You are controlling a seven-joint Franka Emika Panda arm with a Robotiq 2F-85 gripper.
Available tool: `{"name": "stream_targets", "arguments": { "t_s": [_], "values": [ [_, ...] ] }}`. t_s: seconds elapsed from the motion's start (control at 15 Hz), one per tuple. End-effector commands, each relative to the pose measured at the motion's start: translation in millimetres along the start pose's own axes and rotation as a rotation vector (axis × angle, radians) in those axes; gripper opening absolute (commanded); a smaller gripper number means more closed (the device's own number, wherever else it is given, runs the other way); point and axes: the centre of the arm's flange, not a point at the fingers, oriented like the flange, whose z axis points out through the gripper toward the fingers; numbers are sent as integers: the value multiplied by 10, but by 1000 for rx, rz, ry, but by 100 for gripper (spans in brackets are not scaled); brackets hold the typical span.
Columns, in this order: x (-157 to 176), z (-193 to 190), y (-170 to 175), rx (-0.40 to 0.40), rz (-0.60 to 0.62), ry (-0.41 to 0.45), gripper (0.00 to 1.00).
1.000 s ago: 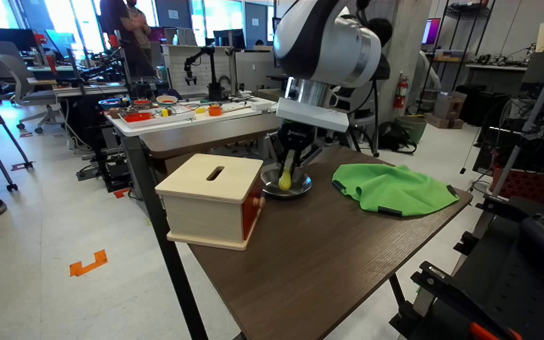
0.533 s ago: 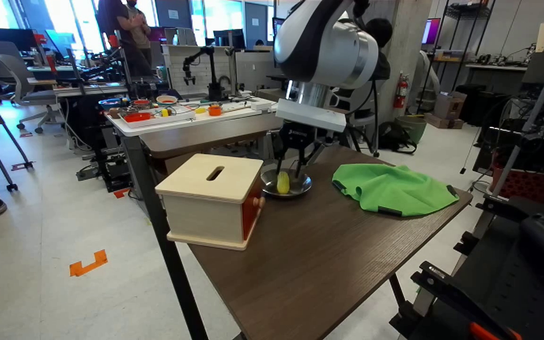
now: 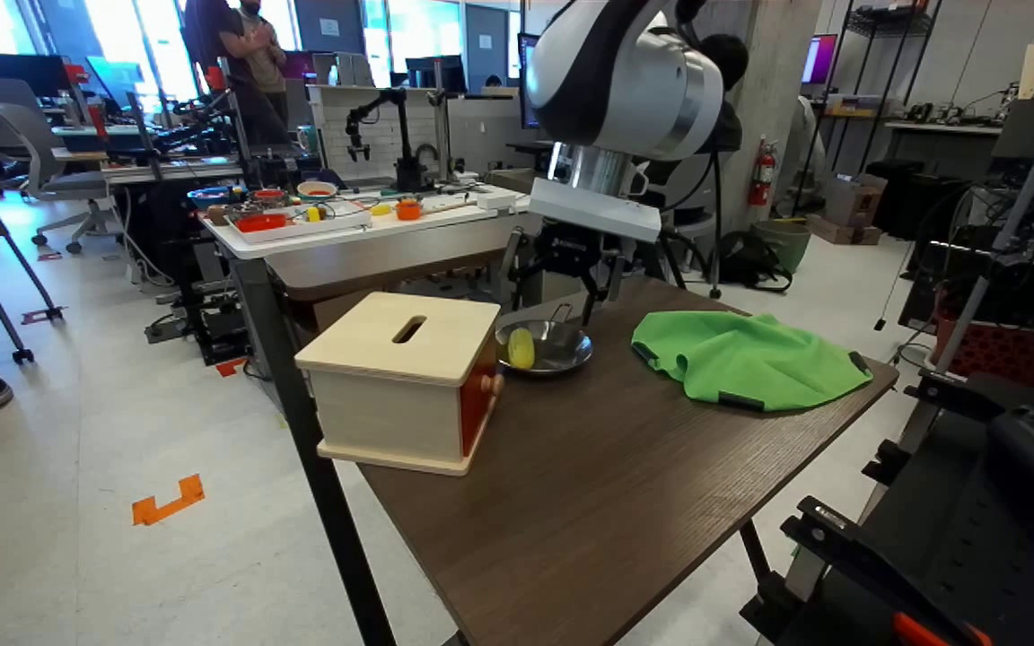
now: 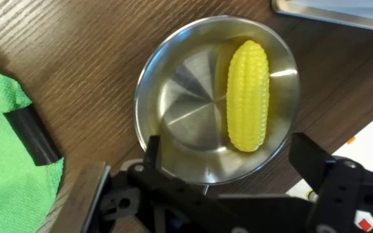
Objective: Put the yellow object on the pan
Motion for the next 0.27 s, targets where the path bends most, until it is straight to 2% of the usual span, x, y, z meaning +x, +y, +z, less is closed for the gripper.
{"name": "stream_targets", "arguments": {
  "t_s": [0.0, 0.07, 0.2],
  "values": [
    [-271, -560, 216, 152, -58, 25, 100],
    [-16, -177, -10, 67, -24, 32, 100],
    [-81, -370, 23, 107, -48, 40, 100]
  ]
}}
